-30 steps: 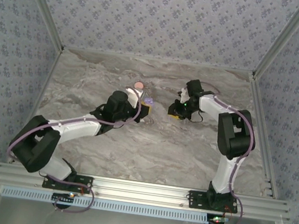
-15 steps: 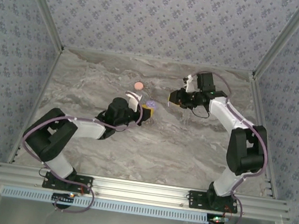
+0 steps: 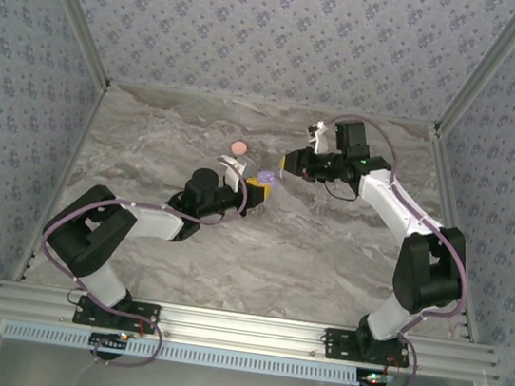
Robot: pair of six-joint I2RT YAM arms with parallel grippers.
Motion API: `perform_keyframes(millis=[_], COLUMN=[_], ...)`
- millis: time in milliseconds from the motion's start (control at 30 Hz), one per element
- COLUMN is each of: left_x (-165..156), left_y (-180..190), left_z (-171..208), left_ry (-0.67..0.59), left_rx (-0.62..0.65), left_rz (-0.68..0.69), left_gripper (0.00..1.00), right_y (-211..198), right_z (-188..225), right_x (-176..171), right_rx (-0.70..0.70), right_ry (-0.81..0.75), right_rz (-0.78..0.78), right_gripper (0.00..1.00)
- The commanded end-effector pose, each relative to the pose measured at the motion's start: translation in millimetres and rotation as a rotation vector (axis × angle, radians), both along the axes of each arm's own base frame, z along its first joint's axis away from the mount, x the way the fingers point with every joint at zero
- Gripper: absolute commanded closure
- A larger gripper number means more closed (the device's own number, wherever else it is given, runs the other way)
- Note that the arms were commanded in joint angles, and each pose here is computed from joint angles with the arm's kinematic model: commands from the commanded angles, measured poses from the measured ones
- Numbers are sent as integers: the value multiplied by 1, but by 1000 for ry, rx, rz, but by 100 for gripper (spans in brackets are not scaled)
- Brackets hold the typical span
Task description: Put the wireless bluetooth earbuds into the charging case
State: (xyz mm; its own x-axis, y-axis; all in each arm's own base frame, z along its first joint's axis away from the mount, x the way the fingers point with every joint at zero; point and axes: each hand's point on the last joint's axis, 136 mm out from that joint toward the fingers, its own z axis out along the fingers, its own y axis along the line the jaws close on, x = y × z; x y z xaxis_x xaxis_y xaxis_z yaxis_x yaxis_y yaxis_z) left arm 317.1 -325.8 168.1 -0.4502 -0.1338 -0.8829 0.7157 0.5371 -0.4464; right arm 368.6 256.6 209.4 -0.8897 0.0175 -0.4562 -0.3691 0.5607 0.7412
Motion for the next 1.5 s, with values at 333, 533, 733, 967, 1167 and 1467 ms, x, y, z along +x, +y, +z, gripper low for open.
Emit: perform_keyframes(millis=[333,533,733,967,1167,1467], left_x=[-8,-11,-12,-11,-12,-13], left_y=[-21,-21,-21,-20,-20,-19], left_z=[38,49,54,61,66,71], left_ry=[-55,-74,-76,-68,-71,-77], left_rx=[-90,-106,-113,-136,-142,-150], left_rz=[-95,-106,-108,-97,-102,-103], left_gripper=[87,87,87,87,87,87], right_y=[21,25,24,21,20,20], right_z=[52,51,50,47,47,46], right_x=[-13,-17,-17,-18,-18,-18], right_rx=[50,44,30,13,5,3], right_ry=[-136,-136,-141,-148,-158,-157], right_rz=[82,100,99,99,97,99], right_gripper=[77,76,76,76,77,77])
